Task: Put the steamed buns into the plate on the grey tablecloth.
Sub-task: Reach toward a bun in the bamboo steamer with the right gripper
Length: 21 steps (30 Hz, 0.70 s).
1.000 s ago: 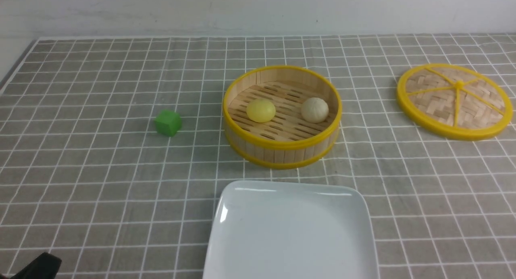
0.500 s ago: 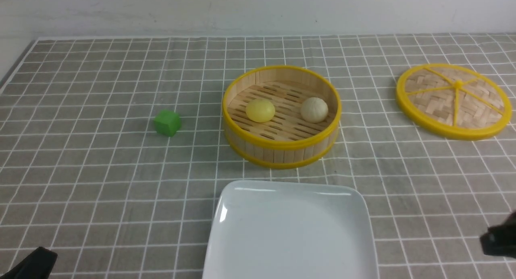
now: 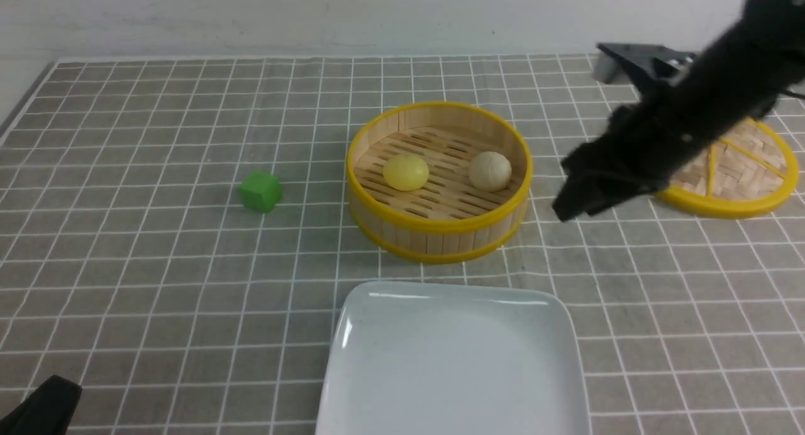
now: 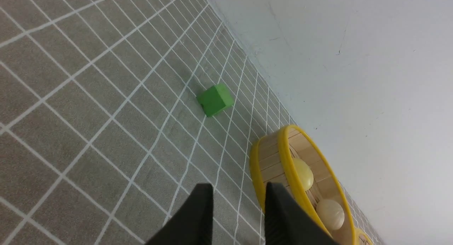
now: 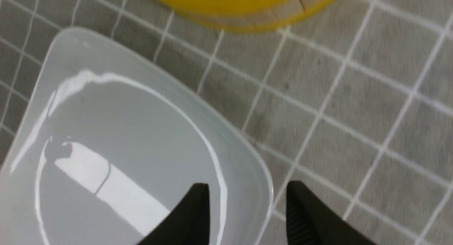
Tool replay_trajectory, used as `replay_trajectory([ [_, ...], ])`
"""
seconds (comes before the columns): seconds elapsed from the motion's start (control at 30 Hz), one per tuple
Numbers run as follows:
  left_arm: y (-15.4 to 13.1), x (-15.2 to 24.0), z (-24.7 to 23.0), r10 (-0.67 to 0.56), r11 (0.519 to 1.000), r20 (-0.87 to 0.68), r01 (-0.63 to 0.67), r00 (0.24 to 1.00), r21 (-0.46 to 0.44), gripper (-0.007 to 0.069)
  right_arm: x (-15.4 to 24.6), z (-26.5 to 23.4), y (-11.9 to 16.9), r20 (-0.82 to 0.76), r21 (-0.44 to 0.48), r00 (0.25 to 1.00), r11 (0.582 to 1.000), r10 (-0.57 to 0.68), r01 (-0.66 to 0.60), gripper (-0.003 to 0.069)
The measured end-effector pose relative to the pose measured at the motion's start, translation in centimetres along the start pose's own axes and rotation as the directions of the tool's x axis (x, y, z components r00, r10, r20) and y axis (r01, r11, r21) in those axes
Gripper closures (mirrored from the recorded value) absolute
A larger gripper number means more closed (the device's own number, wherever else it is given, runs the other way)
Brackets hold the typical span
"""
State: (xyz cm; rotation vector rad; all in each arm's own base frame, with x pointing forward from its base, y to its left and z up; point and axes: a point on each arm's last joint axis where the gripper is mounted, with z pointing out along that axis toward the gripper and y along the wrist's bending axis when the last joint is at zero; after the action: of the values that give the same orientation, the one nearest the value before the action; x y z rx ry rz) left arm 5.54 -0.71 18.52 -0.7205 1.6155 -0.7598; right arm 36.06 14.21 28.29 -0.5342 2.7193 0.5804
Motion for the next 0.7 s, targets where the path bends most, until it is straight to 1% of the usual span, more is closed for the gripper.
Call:
replay_trajectory([
  [0.1,-0.4,0.0,-0.3,0.005,0.999,-0.058,-0.007,0.998,-0.037,0.0385,-4.7,2.2,0.8,-0.008,0.049,0.999,0.997,-0.051,0.051,0.0274],
  [0.13,-0.5,0.0,-0.4,0.005,0.999,-0.061,-0.008,0.998,-0.039,0.0385,-5.0,2.4,0.9,-0.01,0.055,0.998,0.997,-0.059,0.06,0.0272],
  [0.17,-0.9,-0.2,-0.6,0.007,0.999,-0.084,-0.012,0.996,-0.051,0.0385,-6.7,3.8,0.9,-0.02,0.085,0.997,0.993,-0.08,0.081,0.0256],
  [0.27,-1.6,-0.5,-1.0,0.011,0.997,-0.124,-0.02,0.992,-0.074,0.0385,-8.9,6.1,0.5,-0.018,0.136,0.995,0.986,-0.098,0.099,0.0237],
  [0.3,-2.0,-0.7,-1.1,0.008,0.994,-0.158,-0.025,0.987,-0.102,0.0385,-10.2,7.6,0.1,0.014,0.171,0.995,0.981,-0.101,0.097,0.023],
  [0.33,-2.2,-0.8,-1.2,0.006,0.992,-0.182,-0.029,0.983,-0.122,0.0385,-10.8,8.2,-0.2,0.031,0.184,0.995,0.979,-0.097,0.09,0.0227],
  [0.43,-3.1,-1.3,-1.2,0.012,0.983,-0.248,-0.057,0.969,-0.175,0.0385,-11.6,10.0,-1.1,0.059,0.212,0.997,0.976,-0.054,0.04,0.0225],
  [0.5,-3.9,-1.8,-1.1,0.05,0.972,-0.311,-0.118,0.949,-0.203,0.0385,-11.7,10.3,-1.4,0.057,0.227,0.998,0.973,-0.041,0.027,0.0225],
  [0.6,-5.1,-2.6,-0.6,0.109,0.959,-0.36,-0.193,0.926,-0.206,0.0385,-11.7,10.1,-1.3,0.06,0.228,0.997,0.973,-0.04,0.025,0.0225],
  [0.63,-5.1,-2.7,-0.6,0.109,0.959,-0.361,-0.194,0.926,-0.207,0.0385,-11.7,10.1,-1.3,0.06,0.228,0.997,0.973,-0.04,0.025,0.0225],
  [0.7,-5.8,-3.2,0.0,0.142,0.949,-0.39,-0.237,0.91,-0.207,0.0385,-11.8,10.0,-1.2,0.063,0.225,0.997,0.974,-0.041,0.026,0.0225],
])
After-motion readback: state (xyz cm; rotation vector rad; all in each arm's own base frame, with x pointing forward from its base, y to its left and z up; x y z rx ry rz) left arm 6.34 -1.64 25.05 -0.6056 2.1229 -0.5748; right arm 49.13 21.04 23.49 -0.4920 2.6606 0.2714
